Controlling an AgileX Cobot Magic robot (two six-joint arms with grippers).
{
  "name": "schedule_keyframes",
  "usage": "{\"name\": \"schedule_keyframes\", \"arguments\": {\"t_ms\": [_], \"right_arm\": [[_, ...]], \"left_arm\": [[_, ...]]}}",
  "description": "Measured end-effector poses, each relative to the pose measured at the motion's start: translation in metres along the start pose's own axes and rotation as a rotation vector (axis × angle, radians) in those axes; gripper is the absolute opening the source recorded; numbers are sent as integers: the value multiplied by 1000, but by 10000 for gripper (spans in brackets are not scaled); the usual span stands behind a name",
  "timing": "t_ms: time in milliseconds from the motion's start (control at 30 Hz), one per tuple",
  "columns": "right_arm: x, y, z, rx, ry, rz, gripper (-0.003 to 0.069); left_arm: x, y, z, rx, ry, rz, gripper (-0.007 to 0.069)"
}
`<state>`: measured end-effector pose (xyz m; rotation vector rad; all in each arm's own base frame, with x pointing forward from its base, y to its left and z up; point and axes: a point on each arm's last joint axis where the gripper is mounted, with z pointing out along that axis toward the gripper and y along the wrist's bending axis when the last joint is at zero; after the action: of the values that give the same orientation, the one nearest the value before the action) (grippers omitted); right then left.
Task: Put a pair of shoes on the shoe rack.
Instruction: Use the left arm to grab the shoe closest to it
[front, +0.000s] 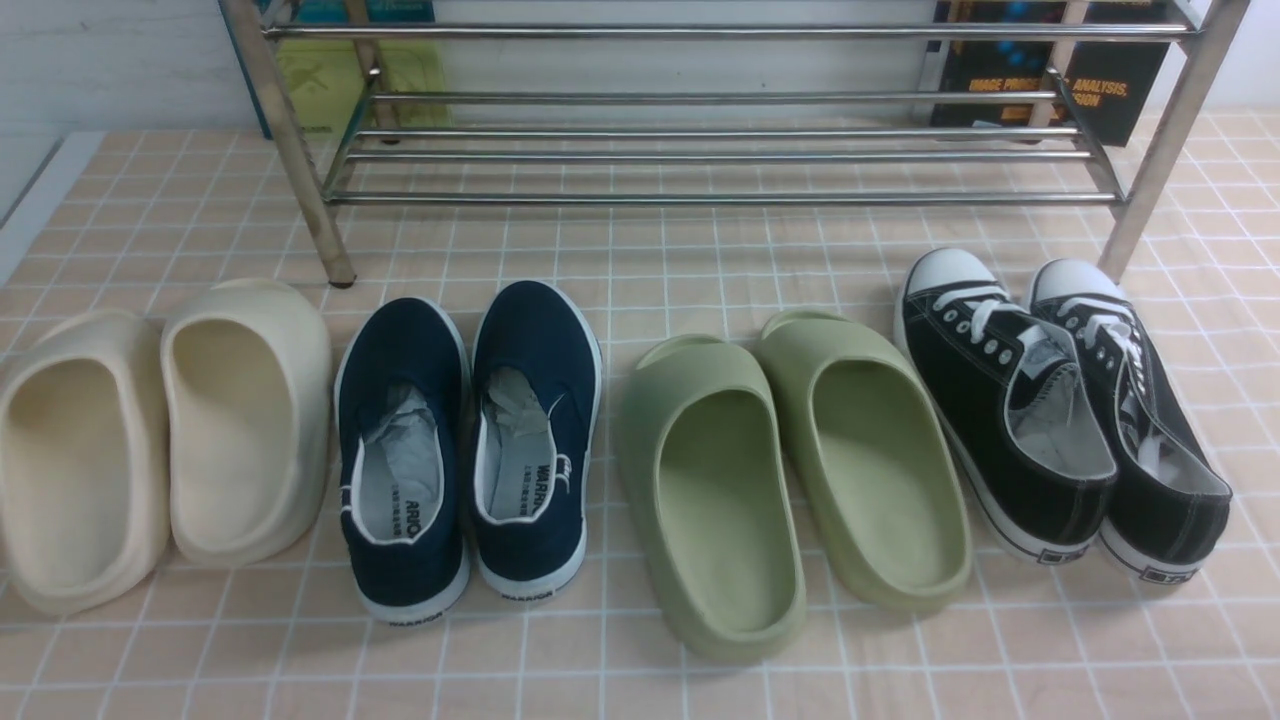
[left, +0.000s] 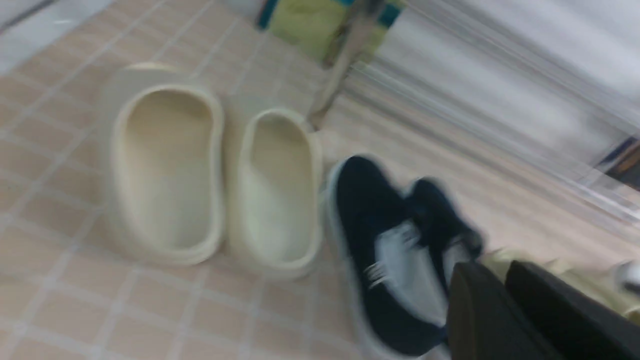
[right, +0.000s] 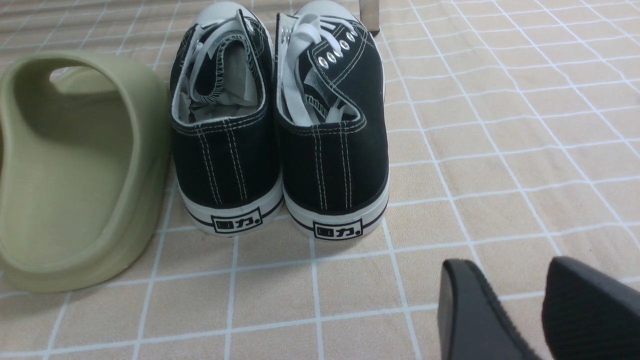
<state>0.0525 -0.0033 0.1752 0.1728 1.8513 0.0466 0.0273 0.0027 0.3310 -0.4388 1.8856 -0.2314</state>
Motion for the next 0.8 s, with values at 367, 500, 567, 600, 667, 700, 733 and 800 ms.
{"name": "schedule_keyframes", "arguments": {"t_ms": [367, 500, 567, 600, 667, 700, 733, 800], "right_arm": [[0, 0, 0, 0, 0, -1, 239], [0, 0, 0, 0, 0, -1, 239], [0, 0, 0, 0, 0, 0, 239], [0, 0, 0, 0, 0, 0, 239], [0, 0, 0, 0, 0, 0, 239], [0, 0, 0, 0, 0, 0, 239], [0, 0, 0, 0, 0, 0, 239], [0, 0, 0, 0, 0, 0, 239]], "left_arm": [[-63, -4, 59, -398, 467, 394, 2], [-52, -26, 105, -290, 623, 489, 3], [-45, -39, 126, -247, 666, 518, 15], [-42, -44, 136, -236, 688, 529, 20], [-36, -54, 153, -213, 712, 531, 38], [-31, -62, 167, -192, 733, 532, 63], [-23, -70, 182, -171, 759, 538, 97], [-12, -80, 204, -134, 779, 529, 155]]}}
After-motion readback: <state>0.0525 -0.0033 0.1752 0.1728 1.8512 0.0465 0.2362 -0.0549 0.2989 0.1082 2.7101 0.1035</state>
